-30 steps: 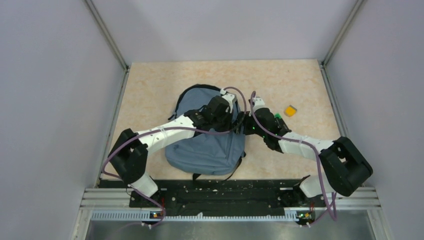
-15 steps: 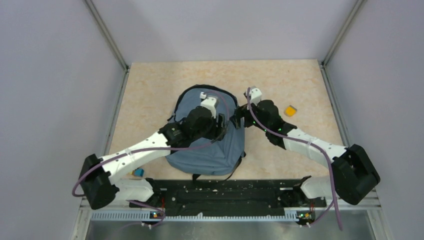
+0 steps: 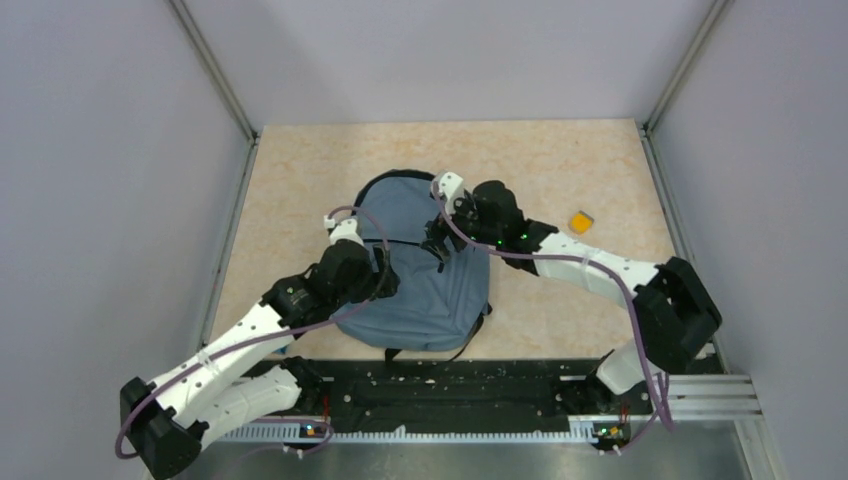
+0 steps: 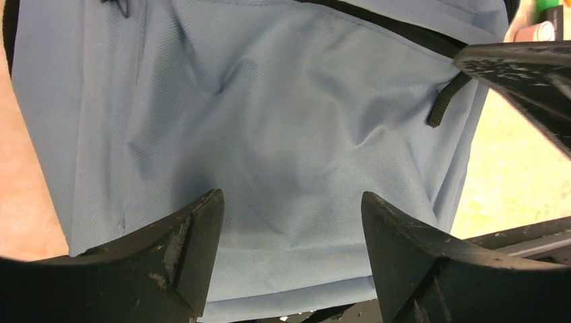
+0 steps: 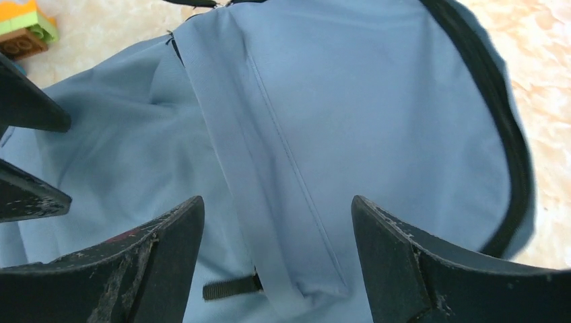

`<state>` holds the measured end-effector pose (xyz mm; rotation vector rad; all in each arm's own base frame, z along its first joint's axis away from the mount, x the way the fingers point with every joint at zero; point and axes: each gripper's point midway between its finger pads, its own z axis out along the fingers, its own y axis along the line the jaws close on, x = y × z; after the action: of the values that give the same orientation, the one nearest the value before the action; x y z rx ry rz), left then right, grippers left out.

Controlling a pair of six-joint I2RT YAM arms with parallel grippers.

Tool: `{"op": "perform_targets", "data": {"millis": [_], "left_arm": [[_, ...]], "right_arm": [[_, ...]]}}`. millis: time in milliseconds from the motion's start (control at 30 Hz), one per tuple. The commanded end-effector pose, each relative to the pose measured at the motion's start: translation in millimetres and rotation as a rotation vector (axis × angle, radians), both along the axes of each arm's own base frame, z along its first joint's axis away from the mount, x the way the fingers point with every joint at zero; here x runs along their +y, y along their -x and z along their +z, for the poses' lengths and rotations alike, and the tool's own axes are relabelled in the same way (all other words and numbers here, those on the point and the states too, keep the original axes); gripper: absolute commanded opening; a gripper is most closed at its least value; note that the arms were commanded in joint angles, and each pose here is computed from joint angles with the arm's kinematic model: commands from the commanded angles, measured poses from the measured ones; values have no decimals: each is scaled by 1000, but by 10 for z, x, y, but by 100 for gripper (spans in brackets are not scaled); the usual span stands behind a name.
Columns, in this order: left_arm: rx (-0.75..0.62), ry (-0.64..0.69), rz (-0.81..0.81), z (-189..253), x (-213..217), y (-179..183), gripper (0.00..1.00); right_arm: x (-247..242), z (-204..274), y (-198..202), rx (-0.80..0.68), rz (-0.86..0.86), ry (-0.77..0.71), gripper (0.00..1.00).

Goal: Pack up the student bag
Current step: Unzip the student bag at the center of the board.

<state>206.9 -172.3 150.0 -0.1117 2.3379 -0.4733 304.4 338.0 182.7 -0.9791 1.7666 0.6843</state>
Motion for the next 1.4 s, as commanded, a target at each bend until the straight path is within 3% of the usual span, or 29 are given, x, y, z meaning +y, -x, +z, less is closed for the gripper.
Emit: {"op": "perform_targets", "data": {"millis": [0, 267, 533, 867, 1000, 1167, 1367], "left_arm": [[26, 105, 44, 2, 31, 18, 80], [88, 81, 95, -334, 239, 12, 83], [78, 23, 133, -485, 318, -131, 81], [83, -6, 155, -600, 386, -160, 81], [75, -1, 160, -584, 398, -166, 81], [50, 9, 156, -530, 393, -192, 81], [-43, 20, 145, -386, 368, -344, 81]], "right_arm": [[229, 27, -78, -57, 68, 44, 78], [289, -65, -309, -61, -11, 80, 63], [275, 1, -315, -67, -34, 52, 61], [97, 58, -598, -127, -218, 69, 59], [121, -96, -584, -114, -165, 145, 60], [213, -472, -327, -5, 33, 267, 60], [389, -524, 142, 142, 250, 189, 66]]}}
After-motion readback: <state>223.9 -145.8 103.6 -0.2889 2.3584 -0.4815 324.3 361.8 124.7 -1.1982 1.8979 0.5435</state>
